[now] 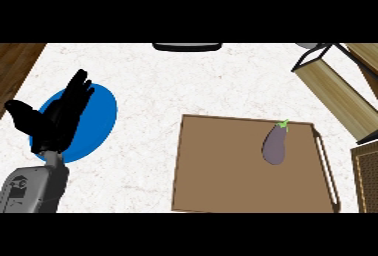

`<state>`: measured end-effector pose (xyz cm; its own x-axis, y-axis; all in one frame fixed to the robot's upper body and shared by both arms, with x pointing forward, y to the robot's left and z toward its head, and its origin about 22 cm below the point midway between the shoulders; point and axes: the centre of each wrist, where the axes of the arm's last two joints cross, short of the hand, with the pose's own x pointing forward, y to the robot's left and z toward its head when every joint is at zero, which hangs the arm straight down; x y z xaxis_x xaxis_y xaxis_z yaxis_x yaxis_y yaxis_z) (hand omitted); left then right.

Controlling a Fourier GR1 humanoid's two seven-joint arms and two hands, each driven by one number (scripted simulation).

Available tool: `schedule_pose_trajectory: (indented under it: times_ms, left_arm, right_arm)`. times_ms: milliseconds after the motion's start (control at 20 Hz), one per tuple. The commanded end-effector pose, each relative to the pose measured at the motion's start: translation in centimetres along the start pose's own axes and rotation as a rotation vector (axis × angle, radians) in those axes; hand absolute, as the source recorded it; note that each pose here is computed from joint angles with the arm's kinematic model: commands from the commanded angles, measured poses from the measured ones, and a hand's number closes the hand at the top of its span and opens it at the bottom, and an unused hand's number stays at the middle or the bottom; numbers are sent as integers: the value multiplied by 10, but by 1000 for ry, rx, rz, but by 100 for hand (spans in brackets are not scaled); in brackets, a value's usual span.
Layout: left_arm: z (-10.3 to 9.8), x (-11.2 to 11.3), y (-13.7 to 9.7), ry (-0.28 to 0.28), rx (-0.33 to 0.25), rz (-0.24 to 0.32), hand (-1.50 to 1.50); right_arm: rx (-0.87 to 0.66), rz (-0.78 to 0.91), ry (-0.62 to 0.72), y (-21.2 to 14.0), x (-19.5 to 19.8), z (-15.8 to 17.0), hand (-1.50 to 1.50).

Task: Pick the pear from the tray and place it in the tiered shelf

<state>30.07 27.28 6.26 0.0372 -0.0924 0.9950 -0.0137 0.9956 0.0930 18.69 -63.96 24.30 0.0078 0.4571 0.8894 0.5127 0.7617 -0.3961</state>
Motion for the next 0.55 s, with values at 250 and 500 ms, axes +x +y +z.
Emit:
schedule_pose_trajectory:
  times_ms: [250, 500]
  left_arm:
    - [10, 3, 13, -5, 5, 7, 0]
    - [5, 2, 6, 3, 27, 5, 0]
  right_arm:
    - [131, -22, -140, -49, -7, 43, -150]
    - [162, 28, -187, -45, -22, 49, -150]
